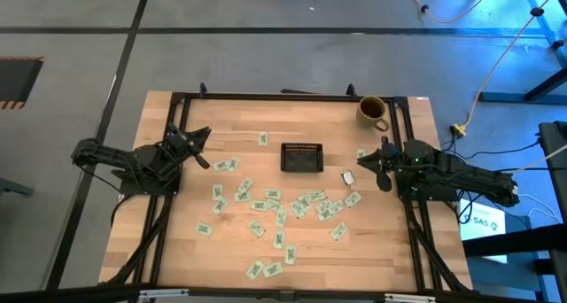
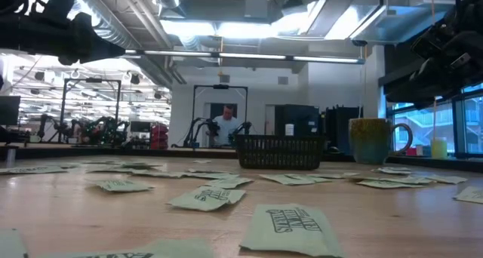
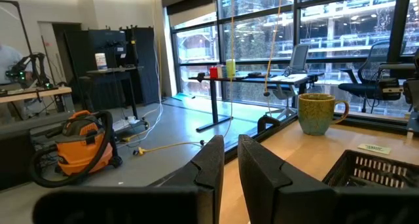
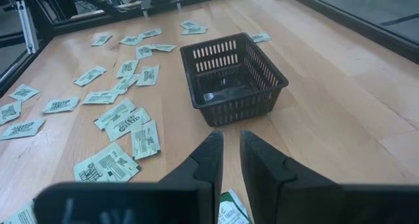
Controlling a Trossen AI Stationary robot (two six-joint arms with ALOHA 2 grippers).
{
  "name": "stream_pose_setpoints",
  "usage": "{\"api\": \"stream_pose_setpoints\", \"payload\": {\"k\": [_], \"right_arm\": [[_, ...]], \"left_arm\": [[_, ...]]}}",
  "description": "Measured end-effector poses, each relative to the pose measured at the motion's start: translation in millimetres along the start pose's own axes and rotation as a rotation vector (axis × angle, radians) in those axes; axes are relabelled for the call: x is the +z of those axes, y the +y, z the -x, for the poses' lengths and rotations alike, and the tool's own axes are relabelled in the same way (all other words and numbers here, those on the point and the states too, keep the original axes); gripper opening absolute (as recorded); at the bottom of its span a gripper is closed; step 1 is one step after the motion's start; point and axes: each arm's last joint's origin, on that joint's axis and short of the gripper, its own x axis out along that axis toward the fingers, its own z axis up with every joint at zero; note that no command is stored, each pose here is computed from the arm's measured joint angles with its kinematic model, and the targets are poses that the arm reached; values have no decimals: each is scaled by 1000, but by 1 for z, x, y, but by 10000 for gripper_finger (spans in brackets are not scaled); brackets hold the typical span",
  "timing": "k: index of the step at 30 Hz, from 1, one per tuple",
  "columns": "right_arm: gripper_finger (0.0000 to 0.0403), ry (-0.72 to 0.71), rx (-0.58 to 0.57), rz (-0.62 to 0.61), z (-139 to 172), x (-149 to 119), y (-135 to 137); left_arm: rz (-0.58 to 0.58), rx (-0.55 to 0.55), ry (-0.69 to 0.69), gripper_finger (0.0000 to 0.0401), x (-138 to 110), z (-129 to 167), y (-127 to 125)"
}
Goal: Pick and place Stevia / Truvia into bins
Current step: Put the truvia packet into the black basket
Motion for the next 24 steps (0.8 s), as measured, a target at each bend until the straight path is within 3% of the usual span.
{"api": "stream_pose_setpoints", "payload": {"k": [12, 17, 24], "right_arm": [[57, -7, 1, -7, 0, 1, 0], [57, -60, 11, -129, -1, 4, 0], [57, -148, 37, -151, -3, 9, 1]], "left_arm": [[0, 0, 0, 42, 0, 0, 0], [0, 0, 0, 42, 0, 0, 0], [1, 0, 0, 38, 0, 0, 0]]}}
